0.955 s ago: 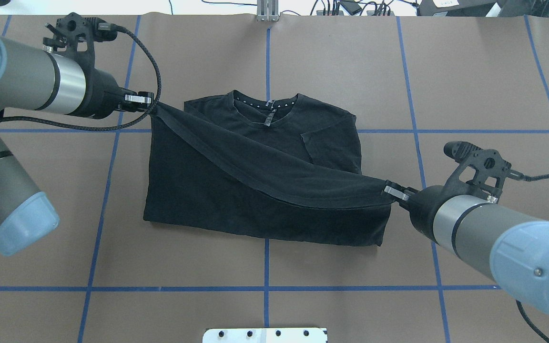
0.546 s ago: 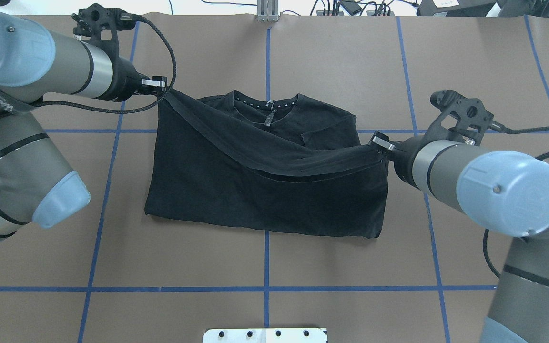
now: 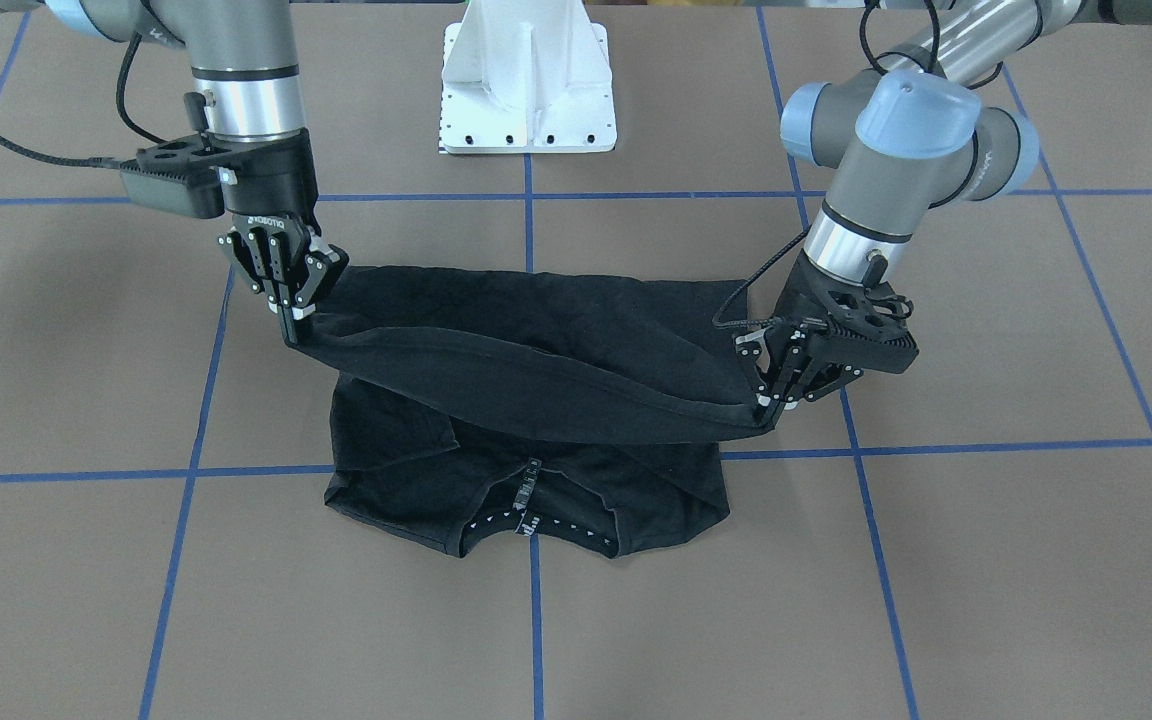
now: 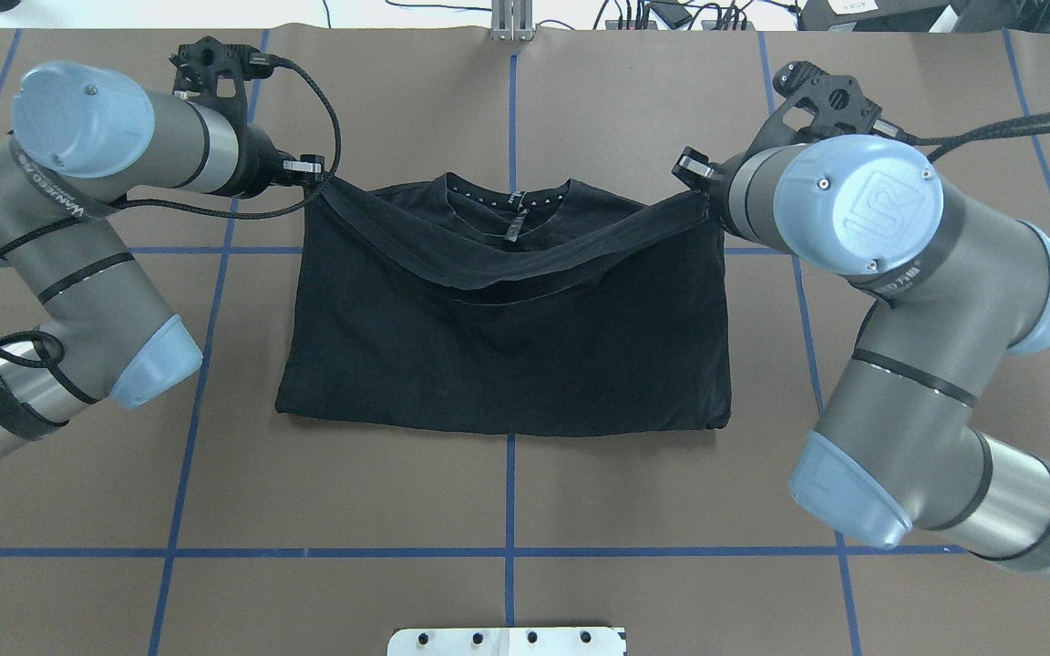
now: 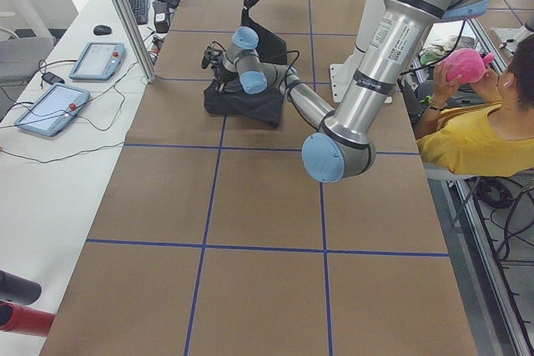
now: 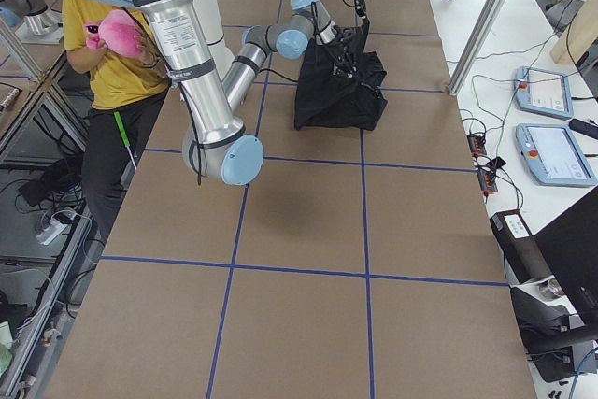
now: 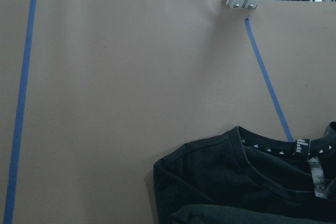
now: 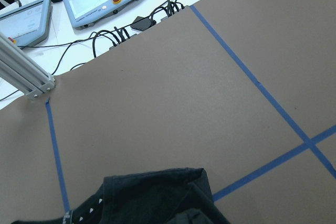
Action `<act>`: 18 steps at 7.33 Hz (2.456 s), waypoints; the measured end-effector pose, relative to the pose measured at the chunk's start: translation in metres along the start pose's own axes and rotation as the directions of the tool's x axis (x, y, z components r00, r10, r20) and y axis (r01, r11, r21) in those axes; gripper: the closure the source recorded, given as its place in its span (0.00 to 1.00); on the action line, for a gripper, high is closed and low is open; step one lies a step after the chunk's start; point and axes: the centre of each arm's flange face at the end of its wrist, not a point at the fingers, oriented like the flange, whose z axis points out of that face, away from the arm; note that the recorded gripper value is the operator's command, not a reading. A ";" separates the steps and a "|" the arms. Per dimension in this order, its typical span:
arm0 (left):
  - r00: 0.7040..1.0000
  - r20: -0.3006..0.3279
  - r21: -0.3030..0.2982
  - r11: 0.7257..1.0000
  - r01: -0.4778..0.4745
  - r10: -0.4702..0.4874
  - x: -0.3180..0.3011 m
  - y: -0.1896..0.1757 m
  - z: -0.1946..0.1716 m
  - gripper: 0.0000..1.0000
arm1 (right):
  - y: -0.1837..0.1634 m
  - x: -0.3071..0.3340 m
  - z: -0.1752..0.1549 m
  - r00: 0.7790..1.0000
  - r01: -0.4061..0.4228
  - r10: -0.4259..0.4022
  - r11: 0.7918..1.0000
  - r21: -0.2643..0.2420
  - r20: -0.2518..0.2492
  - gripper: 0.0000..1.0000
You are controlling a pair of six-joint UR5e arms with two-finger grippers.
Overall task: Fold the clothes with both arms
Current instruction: 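Lay the hem over the collar edge with both grippers, then open both grippers to release the hem at the collar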
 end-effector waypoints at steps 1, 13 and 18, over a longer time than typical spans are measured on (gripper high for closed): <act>1.000 0.010 0.007 1.000 0.001 -0.001 -0.002 -0.003 0.015 1.00 | -0.015 -0.005 0.014 1.000 -0.002 0.002 1.000 0.010 -0.023 1.00; 0.997 0.077 0.005 1.000 -0.026 0.026 -0.006 -0.006 0.095 0.94 | -0.035 0.003 0.125 0.993 0.069 -0.066 0.997 0.025 -0.097 0.62; 0.981 0.015 0.031 0.981 -0.192 0.191 -0.006 -0.015 0.080 0.00 | -0.053 0.007 0.125 0.988 0.113 -0.118 0.992 -0.060 -0.096 0.00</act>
